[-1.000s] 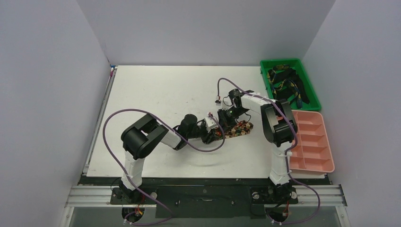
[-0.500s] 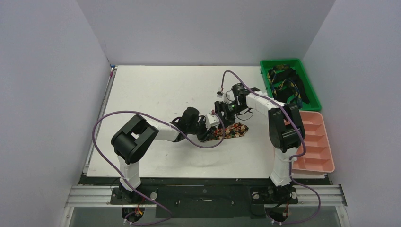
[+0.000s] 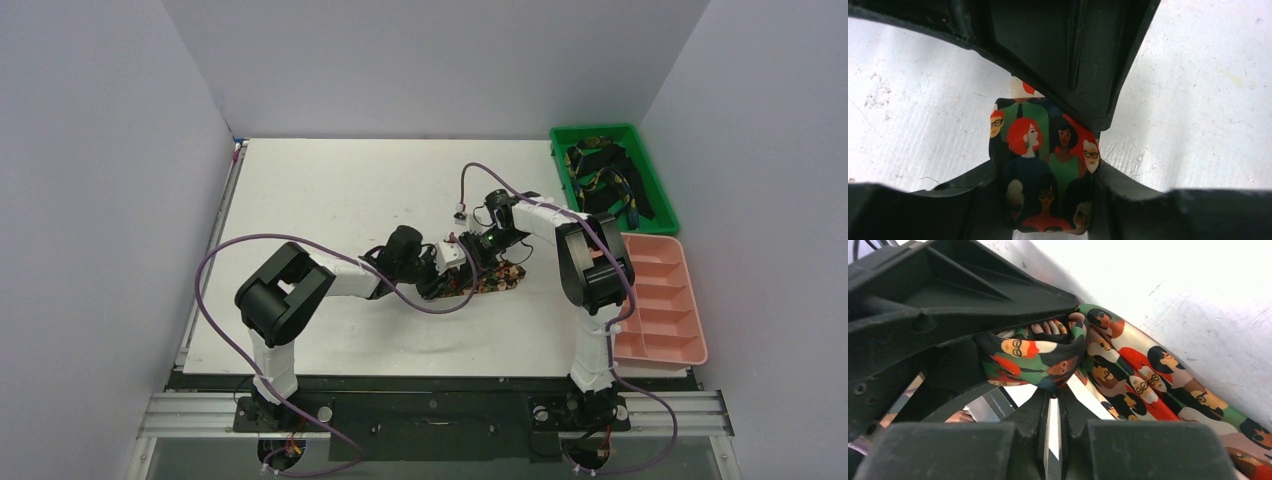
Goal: Roll the ties
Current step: Roll the tie at the center of the board.
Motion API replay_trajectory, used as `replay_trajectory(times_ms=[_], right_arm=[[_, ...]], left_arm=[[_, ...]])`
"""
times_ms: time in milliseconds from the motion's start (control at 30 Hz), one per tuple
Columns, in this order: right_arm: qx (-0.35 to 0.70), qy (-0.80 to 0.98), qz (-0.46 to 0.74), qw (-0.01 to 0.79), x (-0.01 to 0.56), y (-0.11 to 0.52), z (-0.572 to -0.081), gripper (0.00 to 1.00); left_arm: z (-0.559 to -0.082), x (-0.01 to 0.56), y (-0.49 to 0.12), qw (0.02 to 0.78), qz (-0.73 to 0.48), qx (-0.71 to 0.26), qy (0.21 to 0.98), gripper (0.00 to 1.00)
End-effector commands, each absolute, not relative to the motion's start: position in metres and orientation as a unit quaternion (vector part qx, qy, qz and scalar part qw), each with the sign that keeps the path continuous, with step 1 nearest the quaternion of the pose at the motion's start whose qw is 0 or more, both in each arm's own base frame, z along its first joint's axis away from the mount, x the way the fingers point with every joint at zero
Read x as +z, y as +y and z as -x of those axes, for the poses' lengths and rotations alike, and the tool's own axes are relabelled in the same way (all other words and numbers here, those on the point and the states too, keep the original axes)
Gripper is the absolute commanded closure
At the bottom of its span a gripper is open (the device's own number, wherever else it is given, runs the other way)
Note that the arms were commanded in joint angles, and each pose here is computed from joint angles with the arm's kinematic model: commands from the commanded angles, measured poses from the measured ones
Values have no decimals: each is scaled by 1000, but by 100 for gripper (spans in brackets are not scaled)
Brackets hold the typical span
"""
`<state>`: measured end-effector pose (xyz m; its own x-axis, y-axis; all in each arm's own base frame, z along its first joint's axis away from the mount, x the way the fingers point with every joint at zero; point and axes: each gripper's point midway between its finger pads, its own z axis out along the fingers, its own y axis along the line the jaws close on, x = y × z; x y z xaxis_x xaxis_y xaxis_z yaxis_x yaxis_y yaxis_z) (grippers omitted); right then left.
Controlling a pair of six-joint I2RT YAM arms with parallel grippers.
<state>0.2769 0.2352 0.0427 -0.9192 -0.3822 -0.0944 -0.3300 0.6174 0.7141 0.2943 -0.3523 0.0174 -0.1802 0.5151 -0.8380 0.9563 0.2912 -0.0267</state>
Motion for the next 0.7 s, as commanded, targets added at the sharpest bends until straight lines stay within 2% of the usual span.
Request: replay_trajectory(times_ms=[0, 67, 133, 167, 233, 333, 400, 433, 500, 600, 667], right_arm=[[-312, -922, -229, 26, 18, 207, -285, 100], [-291, -931, -218, 24, 9, 199, -290, 100], [-292, -935, -200, 28, 5, 195, -294, 100], [-308, -931, -193, 30, 8, 199, -294, 100], [-337, -921, -191, 23, 18, 205, -296, 100], [-349, -914, -207, 2, 32, 209, -298, 100], [-339, -918, -204, 6, 29, 206, -296, 100], [-335, -920, -203, 16, 25, 204, -294, 100], [-328, -922, -204, 25, 19, 201, -291, 100], [-330, -920, -209, 32, 18, 202, -287, 100], [-336, -916, -217, 32, 21, 205, -285, 100]], left_arm=[[-276, -17, -331, 314, -523, -275, 743, 54], [-279, -6, -335, 336, -518, -286, 733, 43], [-281, 5, -341, 359, -518, -298, 717, 40], [-279, 7, -344, 362, -523, -306, 708, 41], [-280, 5, -346, 354, -529, -311, 705, 53], [-277, -3, -347, 337, -537, -312, 707, 62], [-275, -6, -345, 331, -536, -312, 711, 50], [-274, -3, -345, 334, -536, -315, 709, 41], [-273, 5, -345, 351, -538, -318, 697, 36], [-274, 12, -348, 366, -550, -319, 679, 35], [-275, 11, -351, 365, -557, -320, 674, 39]])
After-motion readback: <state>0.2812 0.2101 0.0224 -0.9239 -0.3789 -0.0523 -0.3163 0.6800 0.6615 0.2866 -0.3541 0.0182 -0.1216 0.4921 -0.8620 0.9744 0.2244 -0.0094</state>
